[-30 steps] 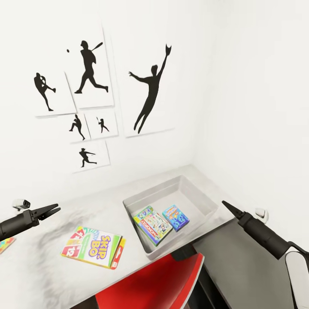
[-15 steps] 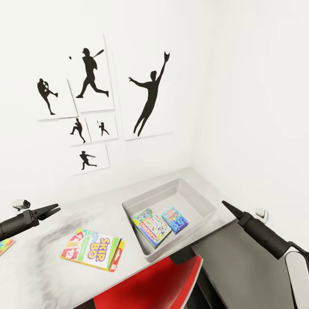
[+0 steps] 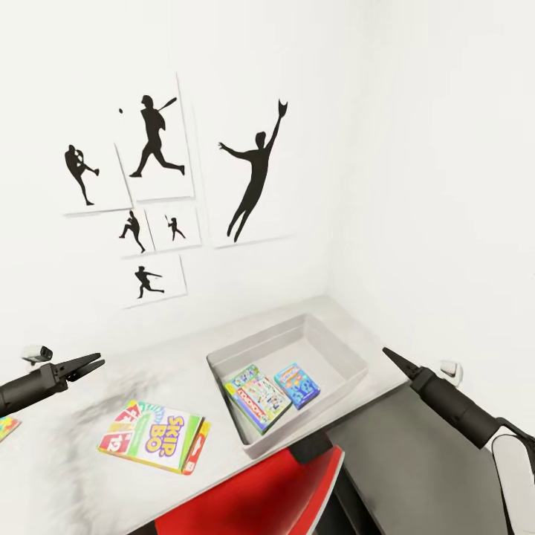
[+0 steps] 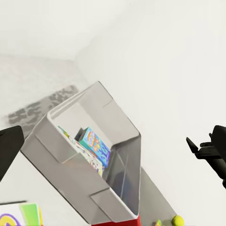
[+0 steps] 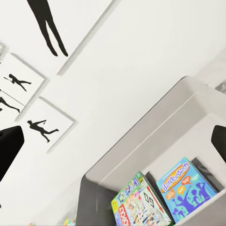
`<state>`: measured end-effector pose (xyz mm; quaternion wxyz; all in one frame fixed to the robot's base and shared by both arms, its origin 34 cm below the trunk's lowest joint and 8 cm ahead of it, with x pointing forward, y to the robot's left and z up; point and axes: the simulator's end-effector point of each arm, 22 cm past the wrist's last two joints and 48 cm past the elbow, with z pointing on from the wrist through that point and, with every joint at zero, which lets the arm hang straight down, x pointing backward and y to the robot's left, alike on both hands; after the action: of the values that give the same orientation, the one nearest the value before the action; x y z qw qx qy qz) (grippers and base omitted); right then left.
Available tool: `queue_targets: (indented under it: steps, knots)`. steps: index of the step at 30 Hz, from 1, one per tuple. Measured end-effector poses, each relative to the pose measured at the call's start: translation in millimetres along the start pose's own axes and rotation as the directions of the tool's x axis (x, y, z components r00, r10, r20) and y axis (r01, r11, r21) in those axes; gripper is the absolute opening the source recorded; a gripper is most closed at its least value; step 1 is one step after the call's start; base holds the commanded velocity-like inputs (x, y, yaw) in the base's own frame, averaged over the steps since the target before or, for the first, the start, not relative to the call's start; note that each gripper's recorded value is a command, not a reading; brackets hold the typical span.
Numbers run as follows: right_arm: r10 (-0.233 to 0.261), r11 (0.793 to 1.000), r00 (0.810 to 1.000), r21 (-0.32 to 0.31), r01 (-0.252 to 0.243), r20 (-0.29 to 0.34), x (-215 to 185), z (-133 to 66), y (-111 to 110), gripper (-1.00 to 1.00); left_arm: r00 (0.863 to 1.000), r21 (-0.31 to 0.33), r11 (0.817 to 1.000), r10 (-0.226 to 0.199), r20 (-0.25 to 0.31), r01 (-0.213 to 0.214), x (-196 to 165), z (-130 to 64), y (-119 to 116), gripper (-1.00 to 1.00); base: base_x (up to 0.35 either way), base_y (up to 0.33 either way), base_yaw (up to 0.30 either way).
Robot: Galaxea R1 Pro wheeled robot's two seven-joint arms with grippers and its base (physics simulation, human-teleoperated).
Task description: Put all the toys in the child's room - the three board games (two on the bed and one on the table), the two jigsaw puzzles on the table, and the tennis ball on the table - inside the toy box on the table in the child's room.
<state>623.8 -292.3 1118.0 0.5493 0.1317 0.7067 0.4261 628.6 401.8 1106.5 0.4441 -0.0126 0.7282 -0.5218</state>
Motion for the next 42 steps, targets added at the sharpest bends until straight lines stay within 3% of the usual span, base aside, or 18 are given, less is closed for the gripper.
queue_targets:
  steps: [21, 42]
  knots:
    - [-0.026, 0.999, 0.999, -0.026, 0.027, 0.024, -8.4, -0.9, 14.8, 1.00, 1.000, 0.014, 1.000, 0.020, 0.011, -0.021, -6.6, -1.9, -12.6, 1.00, -0.118, 0.024, 0.000]
    - [-0.030, 0.999, 0.999, -0.034, 0.030, 0.011, -3.6, 2.9, 18.8, 1.00, 1.000, 0.015, 1.000, 0.020, 0.010, -0.020, -6.0, -1.4, -13.1, 1.00, -0.010, 0.000, 0.000]
